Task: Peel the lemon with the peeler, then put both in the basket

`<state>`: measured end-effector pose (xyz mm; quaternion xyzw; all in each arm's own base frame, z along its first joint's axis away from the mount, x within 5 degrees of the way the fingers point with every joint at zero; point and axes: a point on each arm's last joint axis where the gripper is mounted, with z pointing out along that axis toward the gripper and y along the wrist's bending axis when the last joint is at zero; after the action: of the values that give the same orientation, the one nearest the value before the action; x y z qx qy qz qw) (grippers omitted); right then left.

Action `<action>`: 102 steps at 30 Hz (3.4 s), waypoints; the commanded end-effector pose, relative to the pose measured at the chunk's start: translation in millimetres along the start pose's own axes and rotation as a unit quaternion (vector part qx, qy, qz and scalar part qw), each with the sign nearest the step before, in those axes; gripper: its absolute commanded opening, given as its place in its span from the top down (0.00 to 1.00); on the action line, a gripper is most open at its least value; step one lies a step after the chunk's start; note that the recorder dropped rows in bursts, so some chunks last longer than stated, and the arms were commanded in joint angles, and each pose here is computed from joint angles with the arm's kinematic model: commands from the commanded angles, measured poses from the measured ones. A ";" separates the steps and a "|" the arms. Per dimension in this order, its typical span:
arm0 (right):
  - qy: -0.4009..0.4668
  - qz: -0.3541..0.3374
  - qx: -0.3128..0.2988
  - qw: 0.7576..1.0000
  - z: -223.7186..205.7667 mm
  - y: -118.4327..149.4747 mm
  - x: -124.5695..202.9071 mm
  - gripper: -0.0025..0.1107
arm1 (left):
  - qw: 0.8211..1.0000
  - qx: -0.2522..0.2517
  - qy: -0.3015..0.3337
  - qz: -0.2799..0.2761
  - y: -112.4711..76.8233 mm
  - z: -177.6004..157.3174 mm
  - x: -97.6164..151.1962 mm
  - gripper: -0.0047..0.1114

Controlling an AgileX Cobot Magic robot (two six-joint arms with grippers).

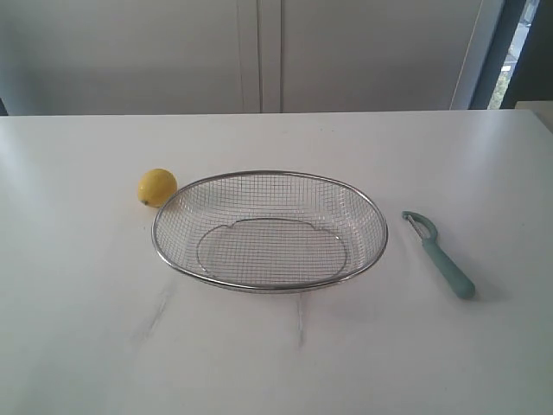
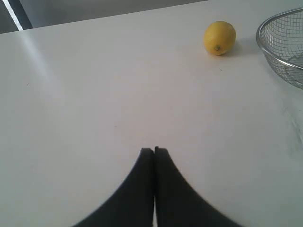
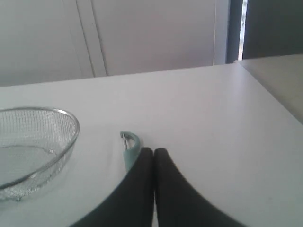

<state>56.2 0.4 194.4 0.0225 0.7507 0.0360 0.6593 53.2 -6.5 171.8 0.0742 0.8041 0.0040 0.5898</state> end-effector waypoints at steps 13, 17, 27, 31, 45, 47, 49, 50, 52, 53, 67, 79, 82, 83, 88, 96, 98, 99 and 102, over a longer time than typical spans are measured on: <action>-0.242 -0.002 -0.055 0.969 -11.5 9.6 -41.8 0.98 | 1.000 0.000 0.002 -0.002 -0.1 0.1 1.4 0.96; -0.241 -0.001 -0.055 0.969 -11.5 9.6 -41.8 0.98 | 1.000 0.000 0.002 -0.002 -0.1 0.1 1.4 0.96; -0.241 0.053 -0.069 0.967 -11.7 9.5 -42.3 0.98 | 1.000 0.000 0.002 -0.002 -0.1 0.1 1.4 0.96; -0.231 0.157 -0.094 0.956 -11.6 9.4 -42.1 0.98 | 1.000 0.000 0.002 -0.002 -0.1 0.1 1.4 0.96; -0.209 0.003 -0.049 0.977 -8.7 8.3 -36.5 0.98 | 1.000 0.000 0.002 -0.002 -0.1 0.1 1.4 0.96; -0.227 0.009 -0.054 0.972 -10.2 9.0 -39.6 0.98 | 1.000 0.000 0.002 -0.002 -0.1 0.1 1.4 0.96; -0.252 0.009 -0.060 0.966 -12.5 9.9 -43.6 0.98 | 1.000 0.000 0.002 -0.002 -0.1 0.1 1.4 0.96; -0.261 0.008 -0.062 0.963 -13.4 10.2 -45.1 0.98 | 1.000 0.000 0.002 -0.002 -0.1 0.1 1.4 0.96; -0.288 -0.005 -0.064 0.956 -16.1 11.1 -49.2 0.98 | 1.000 0.000 0.002 -0.002 -0.1 0.1 1.4 0.96; -0.301 -0.017 -0.063 0.951 -17.5 11.5 -51.2 0.98 | 1.000 0.000 0.002 -0.002 -0.1 0.1 1.4 0.96; -0.437 -0.111 -0.001 0.893 -38.1 13.4 -123.3 0.98 | 1.000 0.000 0.002 -0.002 -0.1 0.1 1.4 0.96; -0.451 -0.109 -0.002 0.886 5.1 20.3 -181.4 0.98 | 1.000 0.000 0.002 -0.002 -0.1 0.1 1.4 0.96; -0.467 -0.107 -0.002 0.878 18.4 22.2 -198.8 0.98 | 1.000 0.000 0.002 -0.002 -0.1 0.1 1.4 0.96; -0.471 -0.107 -0.001 0.876 23.5 22.9 -204.9 0.98 | 1.000 0.000 0.002 -0.002 -0.1 0.1 1.4 0.96; -0.440 -0.107 -0.004 0.892 52.1 24.9 -215.9 0.98 | 1.000 0.000 0.002 -0.002 -0.1 0.1 1.4 0.96; -0.267 -0.117 -0.009 0.957 81.4 25.9 -221.4 0.98 | 1.000 0.000 0.002 -0.002 -0.1 0.1 1.4 0.96; -0.196 -0.110 -0.010 0.974 88.7 26.0 -226.6 0.98 | 1.000 0.000 0.002 -0.002 -0.1 0.1 1.4 0.96; -0.164 -0.110 -0.012 0.980 92.3 26.6 -231.6 0.98 | 1.000 0.000 0.002 -0.002 -0.1 0.1 1.4 0.96; -0.029 -0.114 -0.017 0.993 108.3 28.2 -240.3 0.98 | 1.000 0.000 0.002 -0.002 -0.1 0.1 1.4 0.96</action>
<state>180.1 9.5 420.3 -0.0640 0.6342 -0.0368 0.7696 53.1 -6.5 171.7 0.0743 0.8047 0.0039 0.5890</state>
